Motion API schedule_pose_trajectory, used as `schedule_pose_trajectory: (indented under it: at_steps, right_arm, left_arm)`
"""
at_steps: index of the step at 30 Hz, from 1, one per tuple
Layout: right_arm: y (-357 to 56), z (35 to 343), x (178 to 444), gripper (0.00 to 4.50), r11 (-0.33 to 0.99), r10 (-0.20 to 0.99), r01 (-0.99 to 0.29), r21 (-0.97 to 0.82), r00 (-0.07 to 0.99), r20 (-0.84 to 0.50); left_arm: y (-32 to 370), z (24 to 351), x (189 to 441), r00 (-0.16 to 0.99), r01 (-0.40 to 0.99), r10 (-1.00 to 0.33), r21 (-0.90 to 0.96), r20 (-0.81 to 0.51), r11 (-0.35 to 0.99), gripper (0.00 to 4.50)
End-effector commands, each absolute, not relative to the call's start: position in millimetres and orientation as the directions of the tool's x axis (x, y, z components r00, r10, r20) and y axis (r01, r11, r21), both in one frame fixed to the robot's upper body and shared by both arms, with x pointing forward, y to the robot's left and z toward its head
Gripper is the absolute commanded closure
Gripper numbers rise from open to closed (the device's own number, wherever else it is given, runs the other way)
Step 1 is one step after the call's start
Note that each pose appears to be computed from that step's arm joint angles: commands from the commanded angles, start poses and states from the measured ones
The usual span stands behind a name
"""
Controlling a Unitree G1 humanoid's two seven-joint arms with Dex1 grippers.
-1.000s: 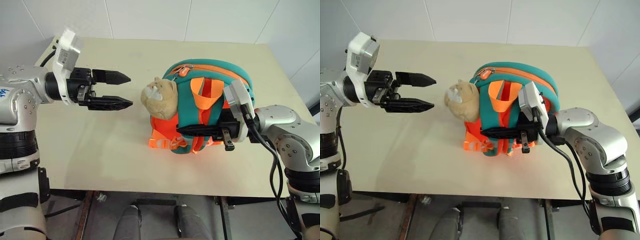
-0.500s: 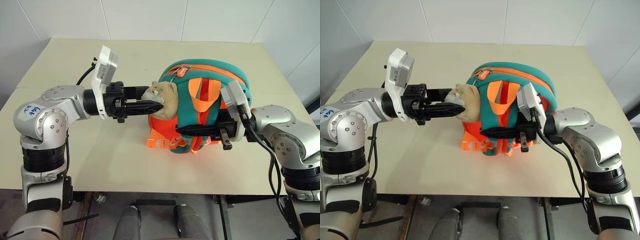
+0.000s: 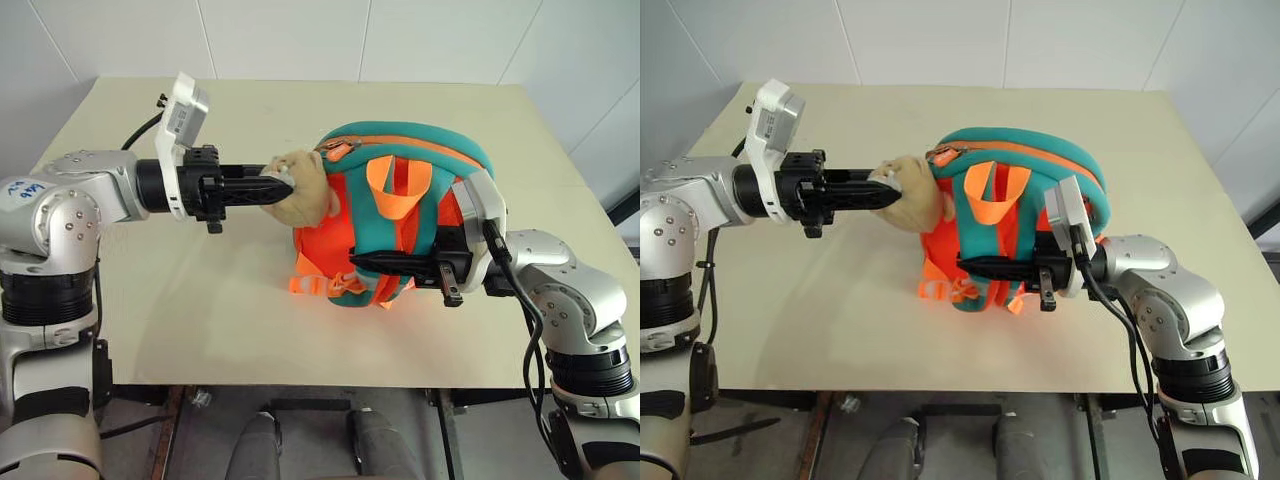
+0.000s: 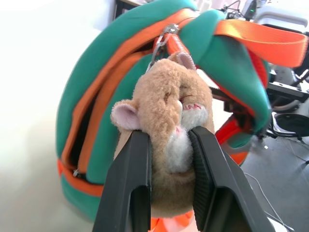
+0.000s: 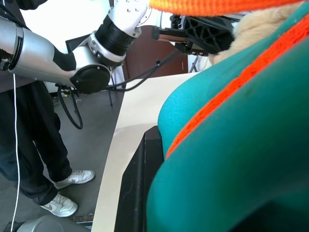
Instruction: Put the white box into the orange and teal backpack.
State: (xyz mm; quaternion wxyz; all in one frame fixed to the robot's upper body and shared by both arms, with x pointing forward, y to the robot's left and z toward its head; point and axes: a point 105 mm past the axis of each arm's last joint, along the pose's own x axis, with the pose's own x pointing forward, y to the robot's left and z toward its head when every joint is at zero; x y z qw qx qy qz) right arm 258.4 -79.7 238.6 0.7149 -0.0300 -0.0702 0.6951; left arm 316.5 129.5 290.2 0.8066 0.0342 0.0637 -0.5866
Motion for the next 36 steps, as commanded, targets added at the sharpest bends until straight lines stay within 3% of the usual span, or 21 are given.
schedule_pose_trajectory:
  at_steps: [1,8,24,28,32,36]
  right_arm:
    - [-84,252,250,4.50,0.034,0.995,-0.978,-0.207,0.013,0.101]
    - [-86,251,249,4.50,0.051,0.994,-0.977,-0.205,0.031,0.101]
    - [-88,251,250,4.50,0.081,0.993,-0.977,-0.197,0.062,0.099]
    - [-88,249,251,4.50,0.087,0.993,-0.977,-0.193,0.071,0.089]
    - [-93,244,255,4.50,0.126,0.992,-0.977,-0.171,0.125,0.016]
    - [-103,239,257,4.50,0.160,0.978,-0.971,-0.175,0.180,-0.106]
  left_arm:
    - [151,294,333,0.404,0.913,-0.896,0.028,-0.184,0.406,3.83]
    - [165,285,352,0.444,0.891,-0.862,0.025,-0.244,0.452,3.83]
    - [173,191,369,0.366,0.885,-0.750,-0.042,-0.551,0.463,3.85]
    - [160,181,373,0.355,0.889,-0.781,-0.072,-0.514,0.452,3.86]
    - [156,202,377,0.402,0.897,-0.841,-0.030,-0.362,0.442,3.86]
    - [165,208,368,0.396,0.900,-0.858,-0.047,-0.328,0.433,2.59]
